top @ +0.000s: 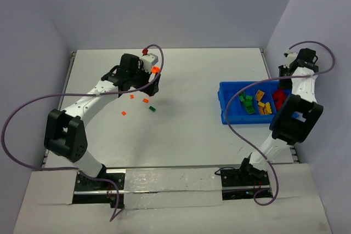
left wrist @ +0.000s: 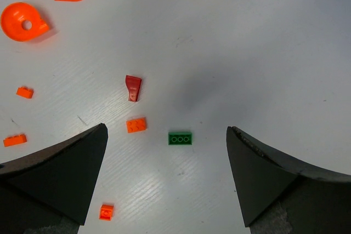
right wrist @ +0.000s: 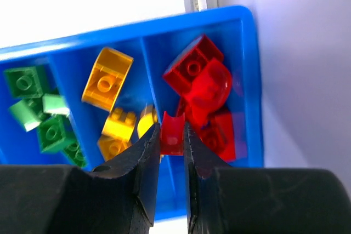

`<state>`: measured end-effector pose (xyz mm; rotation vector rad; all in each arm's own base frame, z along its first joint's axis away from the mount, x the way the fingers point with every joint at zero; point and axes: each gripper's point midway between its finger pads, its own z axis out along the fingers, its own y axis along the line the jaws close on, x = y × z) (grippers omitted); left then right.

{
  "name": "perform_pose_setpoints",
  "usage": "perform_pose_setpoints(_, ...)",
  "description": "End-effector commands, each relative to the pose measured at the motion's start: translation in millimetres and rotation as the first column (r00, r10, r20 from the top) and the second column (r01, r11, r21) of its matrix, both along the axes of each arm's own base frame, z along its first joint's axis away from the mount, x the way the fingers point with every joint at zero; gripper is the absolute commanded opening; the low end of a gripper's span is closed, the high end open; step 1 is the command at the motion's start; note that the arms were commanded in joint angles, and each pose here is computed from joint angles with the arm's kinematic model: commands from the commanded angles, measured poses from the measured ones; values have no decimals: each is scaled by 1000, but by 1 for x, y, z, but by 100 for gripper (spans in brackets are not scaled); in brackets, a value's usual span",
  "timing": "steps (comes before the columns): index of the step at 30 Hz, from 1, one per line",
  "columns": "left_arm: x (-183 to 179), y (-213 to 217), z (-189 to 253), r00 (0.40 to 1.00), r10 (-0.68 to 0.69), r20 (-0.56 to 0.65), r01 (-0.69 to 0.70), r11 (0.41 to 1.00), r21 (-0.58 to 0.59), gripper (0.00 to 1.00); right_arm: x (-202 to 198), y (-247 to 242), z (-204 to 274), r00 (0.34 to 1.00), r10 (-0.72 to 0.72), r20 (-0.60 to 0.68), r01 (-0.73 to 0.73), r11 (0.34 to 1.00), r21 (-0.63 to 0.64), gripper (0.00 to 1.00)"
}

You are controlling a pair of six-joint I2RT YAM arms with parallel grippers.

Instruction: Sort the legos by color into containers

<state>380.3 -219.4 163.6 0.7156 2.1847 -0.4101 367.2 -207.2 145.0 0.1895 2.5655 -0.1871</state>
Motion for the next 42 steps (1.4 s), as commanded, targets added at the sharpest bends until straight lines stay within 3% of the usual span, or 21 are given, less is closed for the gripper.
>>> perform_pose_setpoints(1,15,5,9,998,29,48,-30,999,14,99,27,-17,9,998,-22,60,25,999,-41,0)
perform_pose_setpoints(10,24,21,-9,998,61,-3,-61,998,26,99,52,-15,-9,999,3,53,1,998,-62,15)
perform_pose_setpoints(11,25,22,-11,998,64,-9,-64,998,29,99,53,-14,-11,999,5,46,-2,998,-63,19)
perform_pose_setpoints(14,27,29,-19,997,79,-23,-78,996,49,97,55,-12,-16,1000,4,23,-2,997,-73,47)
perform_pose_setpoints(15,27,31,-22,996,83,-28,-81,995,56,96,54,-11,-17,1000,0,13,1,997,-80,50)
perform_pose_setpoints(22,32,40,-34,994,99,-50,-94,991,90,91,49,-10,-12,1000,-15,-3,14,995,-94,56)
perform_pose_setpoints(26,29,41,-43,995,78,-63,-71,991,109,80,43,14,13,999,25,39,-23,998,-59,65)
perform_pose_setpoints(30,26,40,-55,995,57,-83,-47,992,119,71,42,61,36,990,114,87,-112,993,-25,78)
perform_pose_setpoints(32,26,40,-63,994,48,-93,-36,991,128,69,40,81,49,983,144,114,-142,990,-24,89)
perform_pose_setpoints(42,44,33,-95,994,6,-110,12,987,159,61,33,163,82,952,242,189,-259,963,76,93)
